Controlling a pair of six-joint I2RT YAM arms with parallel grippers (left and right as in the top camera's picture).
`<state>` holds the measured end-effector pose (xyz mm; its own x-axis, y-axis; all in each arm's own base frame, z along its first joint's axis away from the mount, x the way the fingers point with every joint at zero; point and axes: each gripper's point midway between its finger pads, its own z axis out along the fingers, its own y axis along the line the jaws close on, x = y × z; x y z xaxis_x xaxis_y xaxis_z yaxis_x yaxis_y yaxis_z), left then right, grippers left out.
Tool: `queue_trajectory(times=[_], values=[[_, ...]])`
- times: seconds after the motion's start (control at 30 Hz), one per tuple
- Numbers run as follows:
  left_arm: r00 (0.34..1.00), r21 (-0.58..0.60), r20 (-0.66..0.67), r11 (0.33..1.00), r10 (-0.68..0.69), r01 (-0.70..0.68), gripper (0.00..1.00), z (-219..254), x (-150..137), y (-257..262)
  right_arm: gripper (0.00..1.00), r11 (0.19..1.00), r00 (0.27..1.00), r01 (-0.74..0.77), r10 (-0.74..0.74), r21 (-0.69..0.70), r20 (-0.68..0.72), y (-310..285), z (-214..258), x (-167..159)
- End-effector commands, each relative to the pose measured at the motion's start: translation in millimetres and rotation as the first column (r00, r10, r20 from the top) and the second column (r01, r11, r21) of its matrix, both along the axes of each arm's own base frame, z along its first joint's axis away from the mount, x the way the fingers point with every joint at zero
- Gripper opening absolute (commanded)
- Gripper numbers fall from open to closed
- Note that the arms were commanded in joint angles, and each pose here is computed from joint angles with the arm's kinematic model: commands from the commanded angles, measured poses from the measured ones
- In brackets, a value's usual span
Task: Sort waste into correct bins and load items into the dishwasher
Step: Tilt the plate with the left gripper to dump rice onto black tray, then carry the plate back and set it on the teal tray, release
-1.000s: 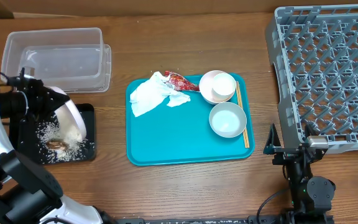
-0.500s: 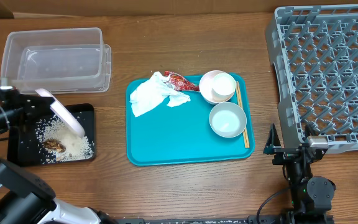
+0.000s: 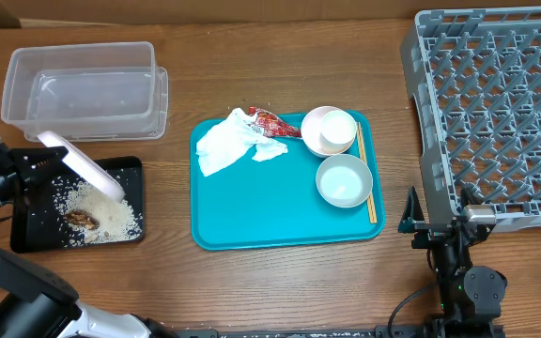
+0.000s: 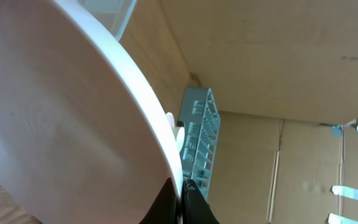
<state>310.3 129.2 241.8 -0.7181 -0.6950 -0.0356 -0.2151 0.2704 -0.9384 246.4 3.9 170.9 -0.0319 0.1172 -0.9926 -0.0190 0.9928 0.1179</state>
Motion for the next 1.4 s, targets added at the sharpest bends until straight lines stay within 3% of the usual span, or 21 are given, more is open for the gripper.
queue_trajectory(times=[0.0,0.17,0.3,0.5,0.6,0.77,0.93,1.1,1.37], values=[[0.993,0.017,0.119,1.0,-0.003,0.001,0.04,16,2,-1,1.0,1.0,1.0,0.0,0.0,-0.007,0.005,0,-1,0],[0.993,-0.017,0.118,1.0,0.005,-0.003,0.04,22,-1,-6,1.0,1.0,1.0,0.0,0.0,-0.007,0.005,0,-1,0],[0.999,-0.017,0.039,1.0,-0.019,0.02,0.04,18,-4,-17,1.0,1.0,1.0,0.0,0.0,-0.007,0.005,0,-1,0],[0.98,0.083,0.023,0.977,-0.199,0.197,0.04,30,-6,-77,1.0,1.0,1.0,0.0,0.0,-0.007,0.005,0,-1,0],[0.938,0.13,0.05,0.933,-0.343,0.335,0.04,41,-9,-126,1.0,1.0,1.0,0.0,0.0,-0.007,0.005,0,-1,0],[0.778,0.274,-0.071,0.738,-0.624,0.617,0.04,18,-28,-204,1.0,1.0,1.0,0.0,0.0,-0.007,0.005,0,-1,0],[0.653,0.373,-0.308,0.543,-0.692,0.752,0.04,-26,-35,-262,1.0,1.0,1.0,0.0,0.0,-0.007,0.005,0,-1,0],[0.706,0.561,-0.535,0.43,-0.464,0.708,0.04,-75,-28,-294,1.0,1.0,1.0,0.0,0.0,-0.007,0.005,0,-1,0],[0.744,0.726,-0.604,0.187,-0.286,0.662,0.04,-132,-37,-346,1.0,1.0,1.0,0.0,0.0,-0.007,0.005,0,-1,0]])
